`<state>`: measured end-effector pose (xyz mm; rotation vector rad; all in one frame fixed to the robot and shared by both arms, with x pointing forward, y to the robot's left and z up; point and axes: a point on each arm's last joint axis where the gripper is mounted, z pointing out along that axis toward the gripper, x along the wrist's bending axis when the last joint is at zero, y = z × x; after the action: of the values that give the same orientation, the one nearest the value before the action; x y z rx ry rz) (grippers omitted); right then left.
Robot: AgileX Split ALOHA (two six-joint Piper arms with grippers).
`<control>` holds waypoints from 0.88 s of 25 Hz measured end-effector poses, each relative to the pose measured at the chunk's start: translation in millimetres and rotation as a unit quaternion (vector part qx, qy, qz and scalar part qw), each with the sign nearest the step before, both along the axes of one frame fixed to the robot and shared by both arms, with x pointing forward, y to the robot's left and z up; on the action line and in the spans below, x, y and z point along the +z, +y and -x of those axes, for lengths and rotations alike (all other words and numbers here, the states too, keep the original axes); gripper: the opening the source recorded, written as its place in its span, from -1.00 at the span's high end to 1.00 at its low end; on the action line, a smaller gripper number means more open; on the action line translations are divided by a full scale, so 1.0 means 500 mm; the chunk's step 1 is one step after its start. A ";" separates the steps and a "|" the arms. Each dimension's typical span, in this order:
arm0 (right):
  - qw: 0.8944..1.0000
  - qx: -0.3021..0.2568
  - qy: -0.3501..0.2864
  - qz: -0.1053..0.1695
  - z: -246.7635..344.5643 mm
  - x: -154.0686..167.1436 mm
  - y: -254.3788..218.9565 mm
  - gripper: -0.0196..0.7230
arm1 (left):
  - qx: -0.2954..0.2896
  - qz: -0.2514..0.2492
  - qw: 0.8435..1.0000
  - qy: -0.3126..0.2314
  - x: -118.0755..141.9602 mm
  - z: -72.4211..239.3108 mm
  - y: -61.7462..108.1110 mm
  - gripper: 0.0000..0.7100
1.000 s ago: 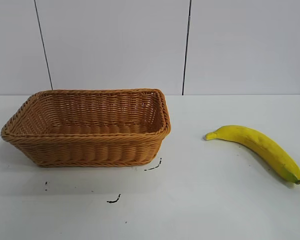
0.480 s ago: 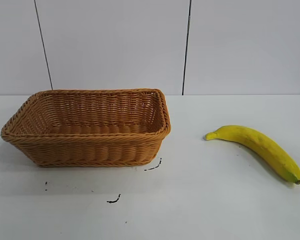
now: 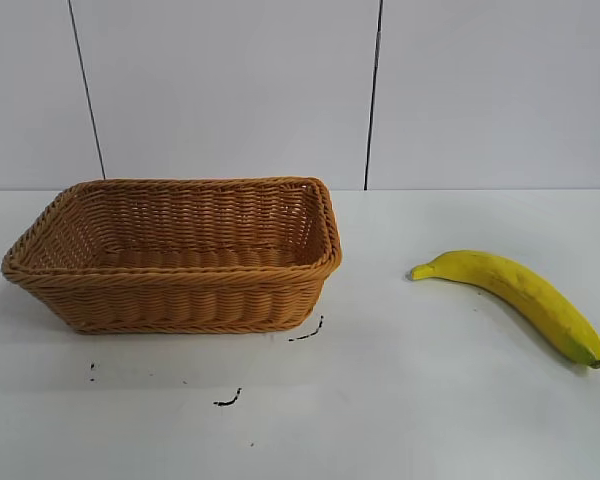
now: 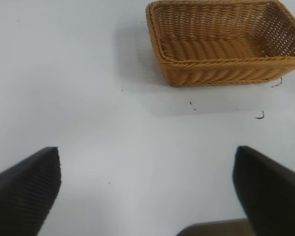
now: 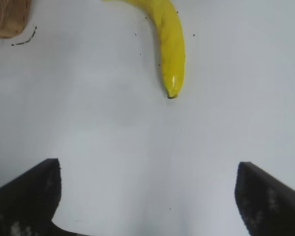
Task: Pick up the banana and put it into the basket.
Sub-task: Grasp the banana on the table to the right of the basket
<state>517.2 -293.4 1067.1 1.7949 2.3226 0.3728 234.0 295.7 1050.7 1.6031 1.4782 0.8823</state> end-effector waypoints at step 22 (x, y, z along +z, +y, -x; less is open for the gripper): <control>0.999 0.035 -0.028 -0.003 -0.231 -0.194 0.003 -0.83 | 0.000 0.000 1.000 0.000 0.000 0.000 0.000 -0.94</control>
<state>632.5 -291.9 969.9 1.6874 2.3535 0.4351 234.0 295.7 1050.7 1.6031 1.4782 0.8823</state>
